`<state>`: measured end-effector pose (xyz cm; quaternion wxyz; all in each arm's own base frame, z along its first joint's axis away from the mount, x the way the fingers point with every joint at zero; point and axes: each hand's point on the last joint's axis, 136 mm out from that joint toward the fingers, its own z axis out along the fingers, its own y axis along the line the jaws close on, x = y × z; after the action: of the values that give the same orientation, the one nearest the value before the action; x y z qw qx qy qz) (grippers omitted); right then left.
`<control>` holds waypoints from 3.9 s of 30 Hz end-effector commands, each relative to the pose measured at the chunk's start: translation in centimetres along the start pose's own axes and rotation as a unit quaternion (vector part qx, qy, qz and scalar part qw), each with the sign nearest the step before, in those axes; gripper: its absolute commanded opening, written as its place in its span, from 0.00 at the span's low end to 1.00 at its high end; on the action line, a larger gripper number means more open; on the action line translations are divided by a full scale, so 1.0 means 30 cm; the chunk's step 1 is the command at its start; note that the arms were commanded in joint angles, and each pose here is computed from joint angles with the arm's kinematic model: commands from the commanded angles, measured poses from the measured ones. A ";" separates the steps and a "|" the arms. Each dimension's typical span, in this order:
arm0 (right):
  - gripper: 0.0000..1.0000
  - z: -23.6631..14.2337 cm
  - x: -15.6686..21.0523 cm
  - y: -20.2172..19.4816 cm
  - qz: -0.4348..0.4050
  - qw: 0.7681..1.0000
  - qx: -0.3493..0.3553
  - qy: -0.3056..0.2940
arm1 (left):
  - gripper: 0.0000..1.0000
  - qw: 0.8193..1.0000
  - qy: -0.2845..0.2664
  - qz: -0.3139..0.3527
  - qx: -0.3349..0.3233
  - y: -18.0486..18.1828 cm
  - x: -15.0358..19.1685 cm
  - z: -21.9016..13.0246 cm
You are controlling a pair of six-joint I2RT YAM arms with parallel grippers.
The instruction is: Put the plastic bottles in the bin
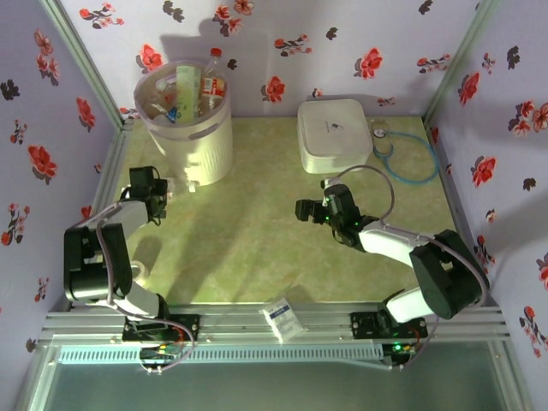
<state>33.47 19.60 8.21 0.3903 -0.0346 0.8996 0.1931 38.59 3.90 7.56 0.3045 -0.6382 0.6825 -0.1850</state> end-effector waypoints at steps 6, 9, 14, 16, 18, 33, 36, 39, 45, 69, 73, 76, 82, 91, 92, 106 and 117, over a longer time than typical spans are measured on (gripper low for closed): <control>0.99 0.015 -0.029 0.030 0.017 1.000 -0.019 -0.001 | 1.00 0.998 -0.060 -0.009 -0.016 -0.031 -0.107 -0.041; 0.99 -0.005 -0.031 0.021 0.017 1.000 -0.013 -0.005 | 1.00 0.998 -0.048 -0.027 -0.025 -0.024 -0.104 0.015; 0.99 -0.036 -0.012 -0.019 0.012 1.000 0.012 -0.009 | 1.00 0.998 -0.026 -0.045 -0.030 -0.023 -0.075 0.094; 0.99 -0.041 -0.006 -0.028 0.011 1.000 0.017 -0.009 | 0.99 0.998 -0.022 -0.051 -0.035 -0.016 -0.068 0.127; 0.99 -0.043 -0.003 -0.029 0.010 1.000 0.017 -0.008 | 0.96 0.998 -0.022 -0.054 -0.039 -0.008 -0.066 0.147; 0.99 -0.047 -0.018 -0.022 0.008 1.000 0.016 -0.011 | 0.57 0.997 -0.076 0.016 -0.015 -0.080 -0.197 -0.044; 0.99 -0.040 -0.017 -0.019 0.009 1.000 0.013 -0.009 | 0.55 0.993 -0.099 0.067 0.010 -0.148 -0.246 -0.170; 0.99 -0.030 -0.023 -0.011 0.008 1.000 0.010 -0.008 | 0.54 0.983 -0.123 0.131 0.036 -0.227 -0.285 -0.318; 0.99 -0.011 -0.038 0.007 0.010 1.000 0.001 -0.008 | 0.41 0.950 -0.164 0.238 0.117 -0.409 -0.324 -0.672; 0.99 -0.031 -0.006 -0.007 0.016 1.000 0.013 -0.003 | 0.36 0.840 -0.147 0.430 0.298 -1.078 -0.123 -0.663; 0.99 -0.027 -0.006 -0.005 0.019 1.000 0.011 -0.003 | 0.35 0.832 -0.128 0.466 0.274 -1.064 -0.073 -0.575; 0.99 -0.019 -0.006 0.001 0.018 1.000 0.008 -0.001 | 0.35 0.831 -0.100 0.482 0.259 -1.035 -0.027 -0.517; 0.99 -0.007 -0.008 0.008 0.020 1.000 0.003 0.001 | 0.30 0.825 0.000 0.521 0.217 -0.927 0.120 -0.361; 0.99 -0.006 -0.004 0.008 0.019 1.000 0.003 0.002 | 0.26 0.831 0.103 0.518 0.174 -0.774 0.236 -0.226; 0.99 -0.005 -0.004 0.010 0.019 1.000 0.002 0.002 | 0.26 0.829 0.117 0.519 0.172 -0.758 0.250 -0.216; 0.99 -0.045 -0.161 0.094 -0.021 0.999 -0.023 -0.036 | 0.69 0.796 0.123 0.546 0.231 -0.812 0.259 -0.409; 0.99 -0.072 -0.139 0.082 -0.022 0.999 -0.021 -0.031 | 0.84 0.796 -0.024 0.550 0.251 -1.047 0.047 -0.665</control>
<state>35.13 20.77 13.33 0.4238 -0.0469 0.8811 0.2045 49.18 -5.47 40.85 0.5053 -0.0509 0.8449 -0.1681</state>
